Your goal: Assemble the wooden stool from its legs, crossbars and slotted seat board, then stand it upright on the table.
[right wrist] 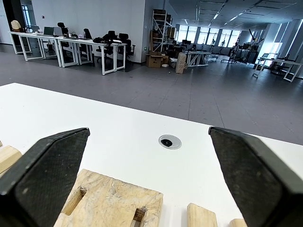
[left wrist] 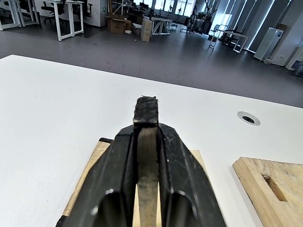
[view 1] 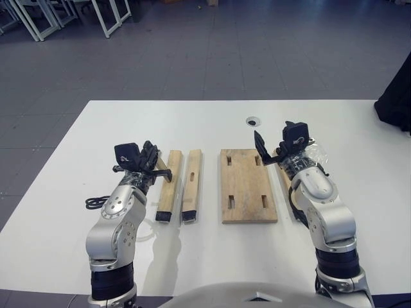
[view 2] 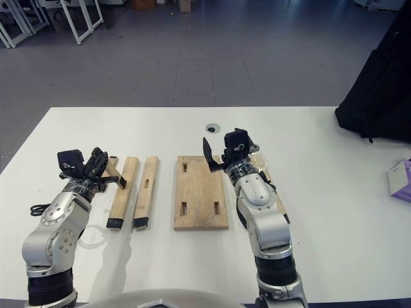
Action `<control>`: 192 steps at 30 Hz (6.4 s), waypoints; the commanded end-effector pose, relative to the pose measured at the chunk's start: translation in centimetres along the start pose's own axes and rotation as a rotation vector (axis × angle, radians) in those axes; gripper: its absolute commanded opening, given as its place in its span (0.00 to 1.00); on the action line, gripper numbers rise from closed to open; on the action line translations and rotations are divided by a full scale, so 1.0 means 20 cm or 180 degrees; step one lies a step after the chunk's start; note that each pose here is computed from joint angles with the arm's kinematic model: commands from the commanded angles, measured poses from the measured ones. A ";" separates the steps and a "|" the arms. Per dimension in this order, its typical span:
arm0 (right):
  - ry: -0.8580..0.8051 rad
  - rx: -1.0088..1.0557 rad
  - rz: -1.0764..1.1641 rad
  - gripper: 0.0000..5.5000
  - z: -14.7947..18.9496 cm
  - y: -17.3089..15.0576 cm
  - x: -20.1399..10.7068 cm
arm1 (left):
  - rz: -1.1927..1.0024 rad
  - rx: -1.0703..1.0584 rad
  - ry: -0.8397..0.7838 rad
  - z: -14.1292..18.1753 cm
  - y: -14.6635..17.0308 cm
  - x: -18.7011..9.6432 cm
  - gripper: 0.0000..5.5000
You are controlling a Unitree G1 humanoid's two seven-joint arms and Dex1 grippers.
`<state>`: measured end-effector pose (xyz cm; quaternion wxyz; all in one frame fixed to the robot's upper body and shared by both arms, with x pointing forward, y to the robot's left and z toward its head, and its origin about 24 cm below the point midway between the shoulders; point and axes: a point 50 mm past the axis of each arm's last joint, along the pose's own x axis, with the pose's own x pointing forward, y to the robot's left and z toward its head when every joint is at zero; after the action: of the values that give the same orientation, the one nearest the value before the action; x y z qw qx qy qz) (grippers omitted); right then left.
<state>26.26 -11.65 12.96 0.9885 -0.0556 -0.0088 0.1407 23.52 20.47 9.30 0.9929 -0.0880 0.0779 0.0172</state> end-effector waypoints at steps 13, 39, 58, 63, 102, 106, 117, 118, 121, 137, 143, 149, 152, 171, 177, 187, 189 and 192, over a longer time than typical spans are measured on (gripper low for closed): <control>-0.0055 -0.0064 0.0043 0.84 0.02 0.00 0.01 | 0.0105 0.0407 0.0308 -0.27 0.00 -0.11 0.08; -0.0058 -0.0131 0.0059 0.84 0.03 -0.01 0.02 | -0.0098 0.0342 -0.0358 -0.21 -0.07 0.04 0.21; -0.0065 -0.0105 0.0042 0.84 0.02 0.01 0.04 | -0.0468 0.0370 -0.0356 0.37 -0.14 0.41 0.42; -0.0068 -0.0108 0.0009 0.84 0.03 -0.01 0.03 | -0.0266 0.0377 0.0108 0.12 -0.07 0.38 0.42; -0.0022 -0.0078 -0.0036 0.84 0.05 -0.04 -0.01 | -0.0411 0.0467 0.1804 -0.59 -0.01 -0.32 0.44; -0.0106 0.0120 -0.0053 0.84 0.12 -0.08 0.02 | -0.0151 0.0648 0.1793 -0.59 0.04 -0.30 0.37; -0.0038 0.2091 0.1814 1.00 0.26 -0.10 0.04 | -0.2243 -0.1994 -0.0519 0.32 -0.22 0.00 0.37; -0.0073 0.2340 0.2169 1.00 0.30 -0.09 0.04 | -0.2822 -0.2277 -0.0440 0.34 -0.25 -0.03 0.37; -0.0184 0.2863 0.3001 1.00 0.39 -0.10 0.03 | -0.3923 -0.2657 -0.0192 0.36 -0.30 -0.09 0.37; -0.0174 0.3688 0.3663 0.95 0.59 0.02 -0.01 | -0.4557 -0.2380 0.0371 0.31 -0.40 -0.12 0.37; -0.0161 0.3621 0.3581 0.72 0.61 0.01 0.00 | -0.4299 -0.2165 0.0424 0.24 -0.38 -0.10 0.37; -0.0069 0.3387 0.3614 0.49 0.63 -0.02 -0.01 | -0.4264 -0.2074 0.0365 0.24 -0.37 -0.09 0.37; -0.0065 0.3309 0.3629 0.42 0.64 -0.03 -0.01 | -0.4279 -0.2155 0.0307 0.25 -0.36 -0.09 0.37; -0.0285 0.2909 0.2500 0.37 0.63 -0.37 0.05 | -0.3245 0.1037 0.1226 0.01 -0.27 -0.04 0.71; -0.0147 0.2355 0.2026 0.37 0.55 -0.35 0.10 | -0.3169 0.2475 0.1090 -0.13 -0.40 0.03 0.71; -0.0177 0.2363 0.1783 0.37 0.51 -0.36 0.14 | -0.3334 0.2625 0.1208 -0.19 -0.45 0.00 0.71; -0.0171 0.2361 0.1754 0.37 0.51 -0.36 0.15 | -0.3428 0.2636 0.1292 -0.20 -0.47 -0.01 0.71; -0.0185 0.2369 0.1682 0.37 0.50 -0.36 0.16 | -0.3289 0.3044 0.1449 -0.25 -0.44 0.02 0.71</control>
<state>30.81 -16.33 23.54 0.8661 0.3047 0.0389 0.3945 23.25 10.36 6.99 0.7777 0.2818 0.2018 -0.5245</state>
